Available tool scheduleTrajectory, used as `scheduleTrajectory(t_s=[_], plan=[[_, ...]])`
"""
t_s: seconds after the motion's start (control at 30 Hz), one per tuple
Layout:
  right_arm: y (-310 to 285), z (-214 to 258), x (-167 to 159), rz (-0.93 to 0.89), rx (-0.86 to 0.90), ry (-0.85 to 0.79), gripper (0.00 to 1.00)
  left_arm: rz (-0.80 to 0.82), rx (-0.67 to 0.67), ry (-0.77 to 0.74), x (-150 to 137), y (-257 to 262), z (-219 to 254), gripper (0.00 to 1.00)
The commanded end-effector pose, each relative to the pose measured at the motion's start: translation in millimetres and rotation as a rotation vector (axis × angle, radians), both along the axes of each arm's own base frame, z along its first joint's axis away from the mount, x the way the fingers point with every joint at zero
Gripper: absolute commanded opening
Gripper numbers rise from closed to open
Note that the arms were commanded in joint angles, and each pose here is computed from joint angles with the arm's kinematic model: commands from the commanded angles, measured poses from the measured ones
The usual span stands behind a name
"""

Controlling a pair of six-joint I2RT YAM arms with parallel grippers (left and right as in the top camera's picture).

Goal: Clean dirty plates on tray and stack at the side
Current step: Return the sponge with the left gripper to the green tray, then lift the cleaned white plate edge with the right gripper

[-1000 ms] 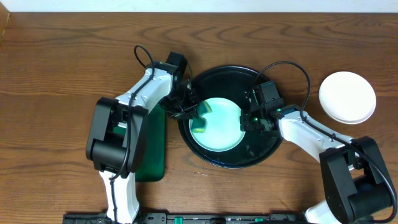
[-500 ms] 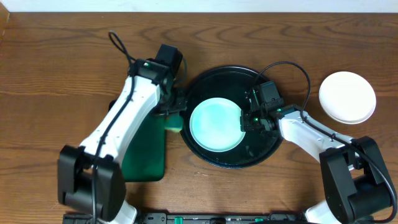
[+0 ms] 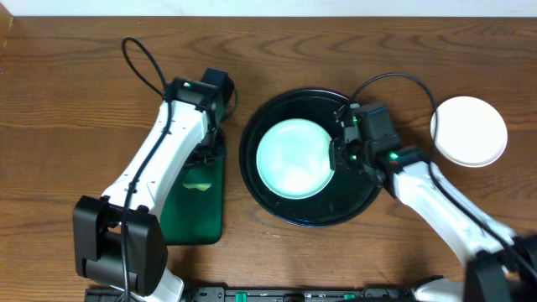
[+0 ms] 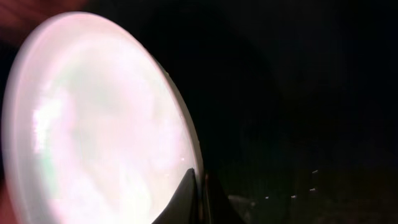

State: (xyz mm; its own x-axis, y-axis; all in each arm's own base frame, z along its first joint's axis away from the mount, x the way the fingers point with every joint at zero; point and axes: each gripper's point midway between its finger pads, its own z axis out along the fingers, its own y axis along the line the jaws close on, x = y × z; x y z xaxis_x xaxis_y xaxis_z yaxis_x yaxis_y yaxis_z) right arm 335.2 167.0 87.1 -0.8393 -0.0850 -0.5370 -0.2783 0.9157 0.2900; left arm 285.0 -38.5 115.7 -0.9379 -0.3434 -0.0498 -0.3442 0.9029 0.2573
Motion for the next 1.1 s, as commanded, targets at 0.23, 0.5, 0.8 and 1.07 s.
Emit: scheduleTrajectory(t_s=[0.23,0.5,0.8,1.07], plan=[[-26,54,-2,0.045,-0.141,-0.207,0.02,0.034,0.036,-0.002,0,13,0,0.07],[-48,60,5,0.057,-0.309,-0.278,0.01,0.021,0.035,0.001,0,13,0,0.07],[-63,96,23,0.057,-0.457,-0.373,0.01,0.021,0.035,0.002,0,13,0,0.07],[-58,148,30,0.148,-0.587,-0.477,0.01,0.021,0.035,0.001,0,13,0,0.07]])
